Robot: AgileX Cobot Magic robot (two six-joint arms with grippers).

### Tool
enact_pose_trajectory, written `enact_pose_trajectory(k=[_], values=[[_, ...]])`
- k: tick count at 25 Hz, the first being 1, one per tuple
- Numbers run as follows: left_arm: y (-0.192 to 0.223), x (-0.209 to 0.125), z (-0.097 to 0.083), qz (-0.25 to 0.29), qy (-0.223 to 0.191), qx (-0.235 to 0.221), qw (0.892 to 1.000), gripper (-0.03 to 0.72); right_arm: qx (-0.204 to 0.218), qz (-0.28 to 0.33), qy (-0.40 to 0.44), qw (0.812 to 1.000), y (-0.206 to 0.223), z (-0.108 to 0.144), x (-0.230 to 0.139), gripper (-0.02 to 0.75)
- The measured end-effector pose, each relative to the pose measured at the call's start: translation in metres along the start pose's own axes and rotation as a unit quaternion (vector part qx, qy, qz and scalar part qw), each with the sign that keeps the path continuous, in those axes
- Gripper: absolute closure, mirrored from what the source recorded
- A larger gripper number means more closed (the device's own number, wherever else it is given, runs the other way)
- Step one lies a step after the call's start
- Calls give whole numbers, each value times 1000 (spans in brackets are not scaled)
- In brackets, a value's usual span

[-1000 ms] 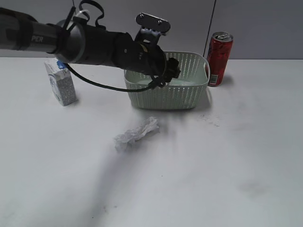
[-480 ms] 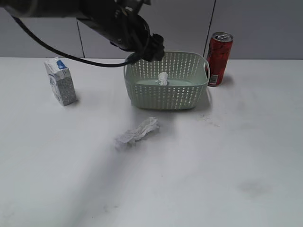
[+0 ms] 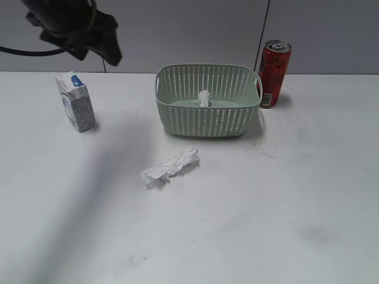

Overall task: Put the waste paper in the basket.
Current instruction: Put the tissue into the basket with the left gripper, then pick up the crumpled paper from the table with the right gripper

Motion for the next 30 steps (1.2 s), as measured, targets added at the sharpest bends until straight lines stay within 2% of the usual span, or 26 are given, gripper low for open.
enact_pose_trajectory(k=[5, 9, 13, 16, 21, 30], values=[[-31, -27, 42, 74, -37, 38, 996, 98, -3, -21, 7, 1000, 16, -5, 25, 150], [-51, -35, 71, 75, -62, 70, 993, 99, 8, -7, 23, 1000, 36, -5, 34, 150], [-80, -48, 85, 59, -84, 89, 991, 99, 21, 31, 36, 999, 54, -5, 38, 150], [-99, -62, 87, 52, -86, 104, 989, 99, 27, 64, 40, 997, 69, -7, 46, 150], [-123, -98, 74, 50, -83, 113, 989, 99, 36, 113, 45, 992, 100, -12, 63, 150], [-139, -191, 49, 47, -84, 116, 989, 99, 82, 171, 72, 979, 162, -8, 96, 150]])
Point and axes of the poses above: a point on each arm's last joint axis where the gripper is mounted, y pointing out along that axis toward the gripper, z along the wrist's bending axis when the last joint is at zero, x = y × z, the point moved 7 cm from there along y, pointing out along that axis toward the gripper, and after that the axes turned 12 degrees about -y, right-handed, at the moved point
